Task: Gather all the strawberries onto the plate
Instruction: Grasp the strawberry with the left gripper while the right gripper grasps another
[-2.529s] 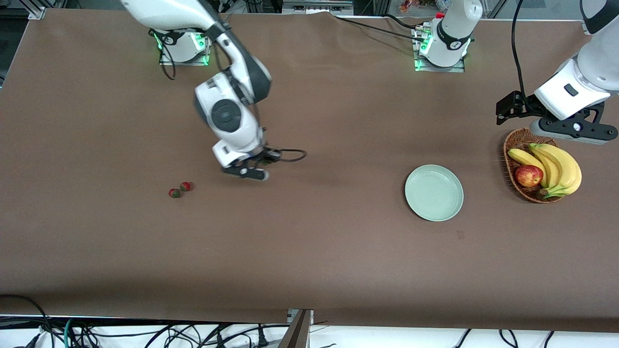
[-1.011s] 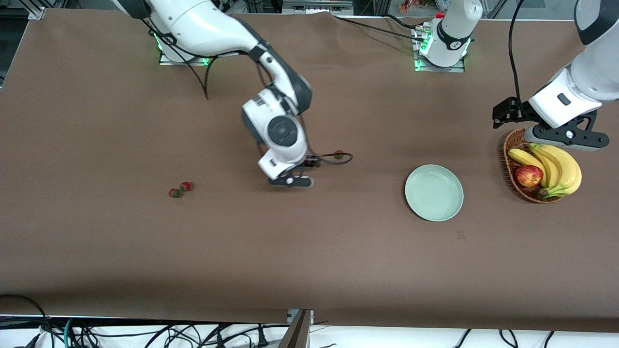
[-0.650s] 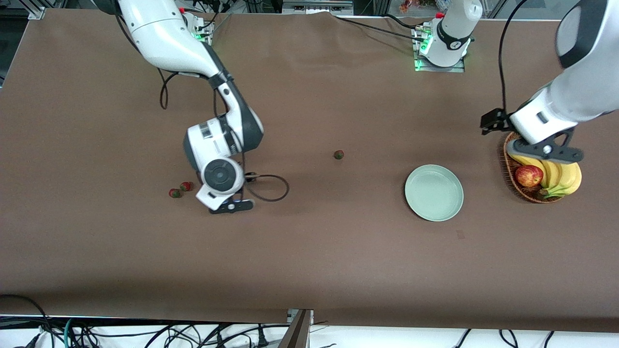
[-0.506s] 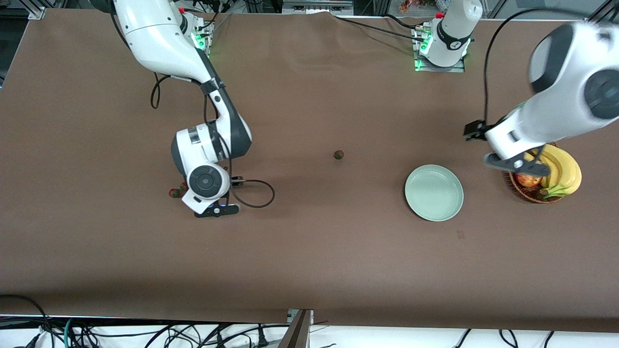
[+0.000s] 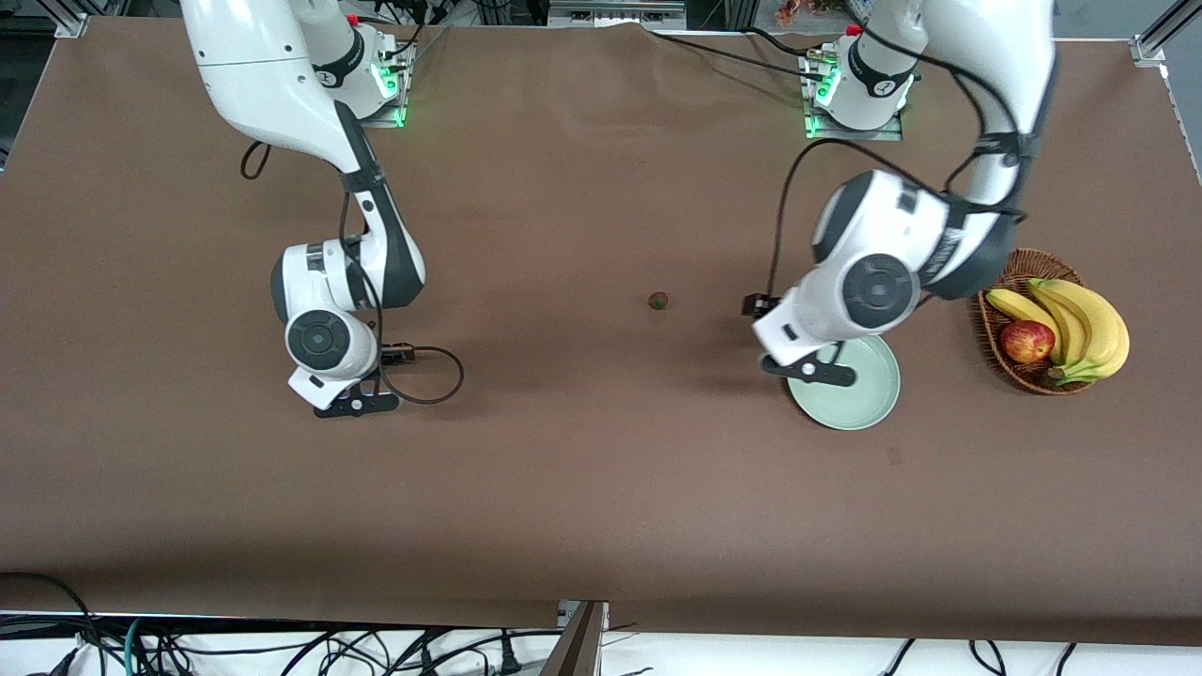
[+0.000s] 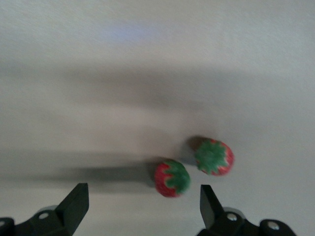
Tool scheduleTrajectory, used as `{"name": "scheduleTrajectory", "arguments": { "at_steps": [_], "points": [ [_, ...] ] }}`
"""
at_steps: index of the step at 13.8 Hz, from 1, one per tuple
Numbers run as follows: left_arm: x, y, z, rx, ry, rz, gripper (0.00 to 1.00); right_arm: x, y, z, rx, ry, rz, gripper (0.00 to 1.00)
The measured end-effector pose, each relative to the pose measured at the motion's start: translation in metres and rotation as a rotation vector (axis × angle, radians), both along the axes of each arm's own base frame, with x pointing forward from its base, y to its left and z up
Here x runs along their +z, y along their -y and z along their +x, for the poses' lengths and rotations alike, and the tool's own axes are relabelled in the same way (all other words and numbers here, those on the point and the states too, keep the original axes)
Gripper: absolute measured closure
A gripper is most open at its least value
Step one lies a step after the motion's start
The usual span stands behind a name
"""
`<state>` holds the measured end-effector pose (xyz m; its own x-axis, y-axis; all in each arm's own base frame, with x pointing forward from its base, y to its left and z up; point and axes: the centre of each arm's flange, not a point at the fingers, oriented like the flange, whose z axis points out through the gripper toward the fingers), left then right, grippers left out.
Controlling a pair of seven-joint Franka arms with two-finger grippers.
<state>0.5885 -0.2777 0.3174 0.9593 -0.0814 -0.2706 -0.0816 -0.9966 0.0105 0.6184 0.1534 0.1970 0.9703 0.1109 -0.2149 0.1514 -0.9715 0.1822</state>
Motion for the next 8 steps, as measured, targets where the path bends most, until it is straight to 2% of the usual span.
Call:
{"name": "scheduleTrajectory", "arguments": {
  "at_steps": [3,6,7,8],
  "points": [
    [-0.04,0.07,-0.025,0.104,0.043,0.03,0.0,0.004,0.014,0.001,-0.03,0.013,0.015,0.0],
    [-0.083,0.105,-0.048,0.168,0.09,0.029,0.0,-0.003,0.024,-0.001,-0.059,0.022,0.054,0.0],
    [-0.098,0.108,-0.056,0.178,0.102,0.025,0.0,-0.006,0.025,-0.003,-0.064,0.022,0.064,0.05],
    [-0.112,0.11,-0.064,0.187,0.11,0.025,0.0,-0.009,0.026,-0.005,-0.068,0.021,0.068,0.16]
  ]
}}
